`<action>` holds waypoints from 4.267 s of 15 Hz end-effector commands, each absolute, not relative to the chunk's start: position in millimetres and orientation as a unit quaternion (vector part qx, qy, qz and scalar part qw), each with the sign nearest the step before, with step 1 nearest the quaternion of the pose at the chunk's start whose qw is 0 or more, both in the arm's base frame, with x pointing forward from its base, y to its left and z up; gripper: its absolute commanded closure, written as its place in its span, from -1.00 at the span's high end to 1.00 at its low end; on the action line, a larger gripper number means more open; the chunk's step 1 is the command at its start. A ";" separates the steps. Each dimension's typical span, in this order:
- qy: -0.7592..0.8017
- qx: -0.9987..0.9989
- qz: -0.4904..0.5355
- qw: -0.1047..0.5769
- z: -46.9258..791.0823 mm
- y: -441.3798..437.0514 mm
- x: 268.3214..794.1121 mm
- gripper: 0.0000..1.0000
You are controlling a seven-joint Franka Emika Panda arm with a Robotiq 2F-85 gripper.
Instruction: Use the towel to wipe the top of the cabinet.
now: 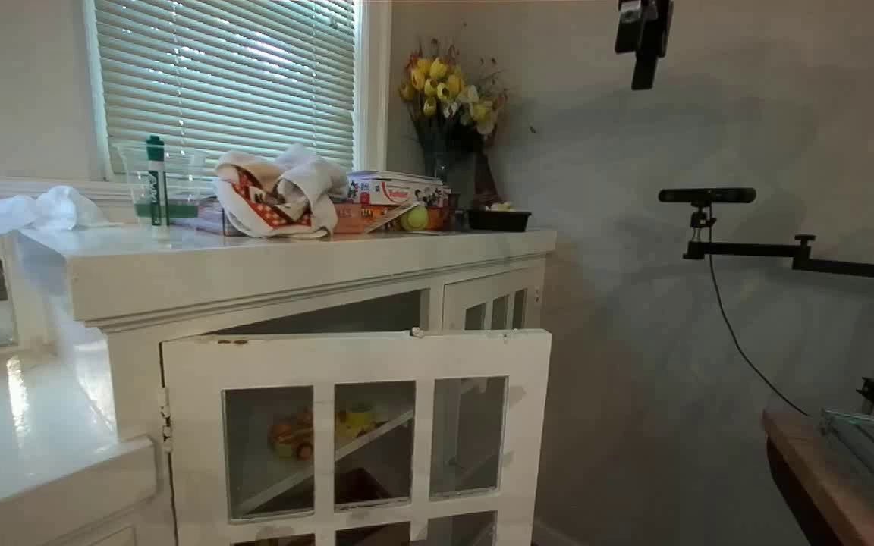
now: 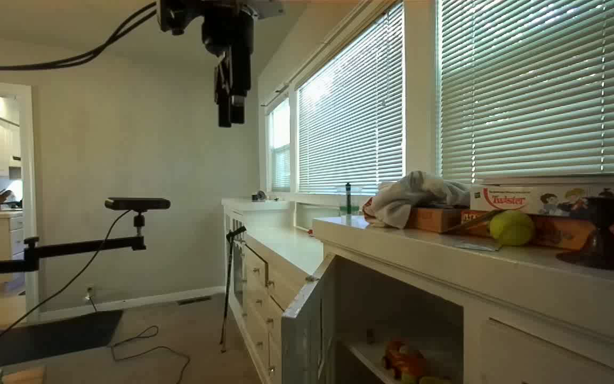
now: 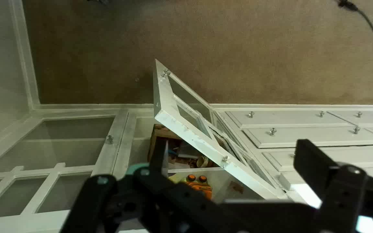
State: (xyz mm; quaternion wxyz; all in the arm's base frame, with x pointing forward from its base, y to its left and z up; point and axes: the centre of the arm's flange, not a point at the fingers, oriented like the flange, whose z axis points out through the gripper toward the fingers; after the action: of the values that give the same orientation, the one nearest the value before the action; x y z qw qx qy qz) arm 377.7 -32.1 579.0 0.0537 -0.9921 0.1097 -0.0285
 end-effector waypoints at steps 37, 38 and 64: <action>0.139 -0.962 -0.234 -0.033 687.1 -61.0 626.9 1.00; 0.139 -0.963 -0.229 -0.033 689.6 -59.6 633.0 1.00; -0.081 -0.968 -0.236 -0.014 662.6 -129.3 681.8 1.00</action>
State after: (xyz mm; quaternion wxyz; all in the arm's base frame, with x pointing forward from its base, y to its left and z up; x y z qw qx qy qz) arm 643.5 -138.9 646.3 -0.0334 -0.9703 -0.0206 -0.2388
